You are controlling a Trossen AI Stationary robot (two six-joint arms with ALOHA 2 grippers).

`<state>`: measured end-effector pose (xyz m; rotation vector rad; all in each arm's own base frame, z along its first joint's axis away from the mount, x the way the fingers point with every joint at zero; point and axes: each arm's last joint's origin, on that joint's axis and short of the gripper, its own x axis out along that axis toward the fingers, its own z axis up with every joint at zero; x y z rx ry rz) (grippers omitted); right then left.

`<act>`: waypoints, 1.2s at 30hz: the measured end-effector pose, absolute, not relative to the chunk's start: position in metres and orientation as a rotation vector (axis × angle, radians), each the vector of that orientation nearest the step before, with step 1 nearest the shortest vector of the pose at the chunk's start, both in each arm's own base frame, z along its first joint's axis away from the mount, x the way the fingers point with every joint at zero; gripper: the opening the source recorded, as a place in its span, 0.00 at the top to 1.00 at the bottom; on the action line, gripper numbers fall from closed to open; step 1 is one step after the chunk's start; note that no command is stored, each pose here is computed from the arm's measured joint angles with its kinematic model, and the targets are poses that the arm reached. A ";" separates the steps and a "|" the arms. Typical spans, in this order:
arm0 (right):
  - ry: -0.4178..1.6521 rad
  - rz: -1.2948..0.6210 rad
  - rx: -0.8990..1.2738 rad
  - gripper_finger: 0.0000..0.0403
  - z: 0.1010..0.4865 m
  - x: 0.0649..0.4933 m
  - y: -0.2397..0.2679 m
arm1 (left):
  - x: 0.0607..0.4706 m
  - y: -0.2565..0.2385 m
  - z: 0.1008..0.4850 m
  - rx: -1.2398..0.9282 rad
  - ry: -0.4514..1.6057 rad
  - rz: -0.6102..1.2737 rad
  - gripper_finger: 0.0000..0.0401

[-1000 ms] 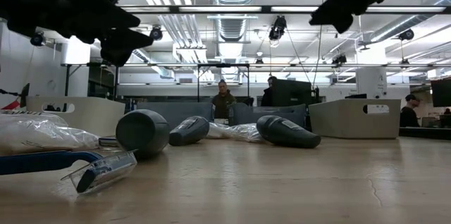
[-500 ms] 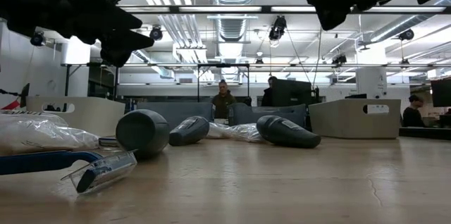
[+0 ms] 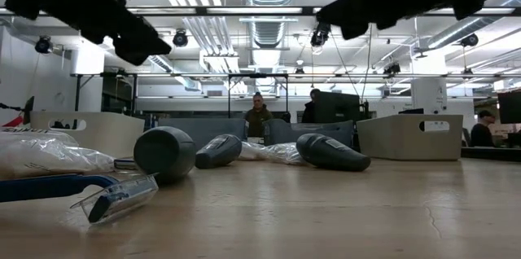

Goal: Pick & Place Travel size toiletries
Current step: Put the blue razor into the left black bin

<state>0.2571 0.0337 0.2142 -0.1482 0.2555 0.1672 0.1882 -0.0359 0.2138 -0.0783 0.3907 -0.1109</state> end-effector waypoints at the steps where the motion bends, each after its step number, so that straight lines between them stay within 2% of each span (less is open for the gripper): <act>1: 0.255 0.167 -0.148 0.79 0.212 0.261 0.034 | 0.189 -0.037 0.217 -0.068 0.419 -0.107 0.44; 10: 0.339 0.165 -0.085 0.59 0.197 0.295 0.039 | 0.212 -0.064 0.232 0.000 0.568 -0.150 0.44; 16: 0.404 0.194 -0.027 0.49 0.188 0.316 0.046 | 0.228 -0.091 0.223 0.055 0.659 -0.188 0.44; 26: 0.435 0.299 -0.023 0.41 0.180 0.325 0.065 | 0.241 -0.122 0.203 0.025 0.771 -0.220 0.44; 36: 0.454 0.330 -0.049 0.37 0.178 0.321 0.074 | 0.244 -0.136 0.178 -0.094 0.864 -0.152 0.44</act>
